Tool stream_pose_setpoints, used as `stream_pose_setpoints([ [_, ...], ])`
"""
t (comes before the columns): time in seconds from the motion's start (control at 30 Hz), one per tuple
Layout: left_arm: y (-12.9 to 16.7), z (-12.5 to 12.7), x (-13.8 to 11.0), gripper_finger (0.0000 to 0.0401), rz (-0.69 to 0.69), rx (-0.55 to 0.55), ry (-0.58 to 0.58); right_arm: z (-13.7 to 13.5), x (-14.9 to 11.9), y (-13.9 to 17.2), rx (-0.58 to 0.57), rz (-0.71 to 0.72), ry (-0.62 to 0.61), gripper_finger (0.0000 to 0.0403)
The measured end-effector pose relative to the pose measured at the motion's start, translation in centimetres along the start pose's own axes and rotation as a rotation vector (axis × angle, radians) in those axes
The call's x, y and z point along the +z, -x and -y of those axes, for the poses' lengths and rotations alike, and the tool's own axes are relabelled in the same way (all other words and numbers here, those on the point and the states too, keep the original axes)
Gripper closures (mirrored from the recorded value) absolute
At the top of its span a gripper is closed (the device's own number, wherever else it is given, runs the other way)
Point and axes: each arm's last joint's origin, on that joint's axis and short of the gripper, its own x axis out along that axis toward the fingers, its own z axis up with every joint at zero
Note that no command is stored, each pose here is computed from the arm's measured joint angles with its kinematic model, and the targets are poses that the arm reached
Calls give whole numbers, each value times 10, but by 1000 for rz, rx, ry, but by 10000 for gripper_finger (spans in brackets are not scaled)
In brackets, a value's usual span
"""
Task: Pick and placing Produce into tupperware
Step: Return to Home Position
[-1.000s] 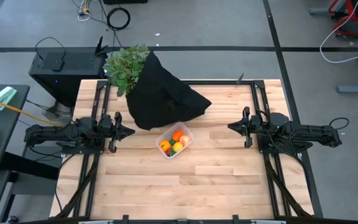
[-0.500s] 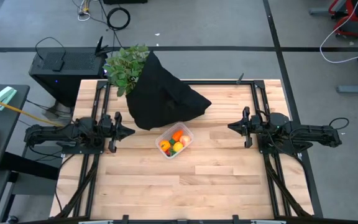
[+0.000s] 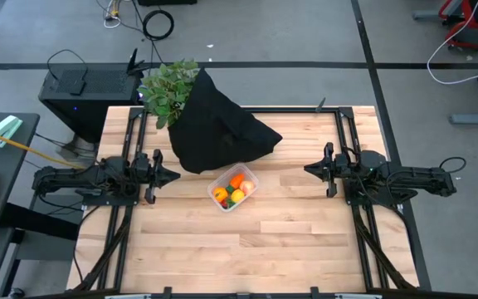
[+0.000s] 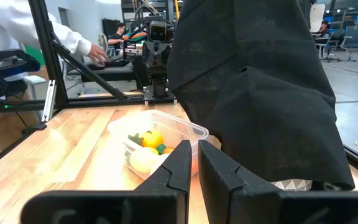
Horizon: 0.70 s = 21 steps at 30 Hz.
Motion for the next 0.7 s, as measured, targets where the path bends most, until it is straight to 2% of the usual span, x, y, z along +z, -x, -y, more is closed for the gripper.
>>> stream_pose_setpoints([
  [0.7,0,0,0,376,0,0,0,0,0,0,0,0,0,369],
])
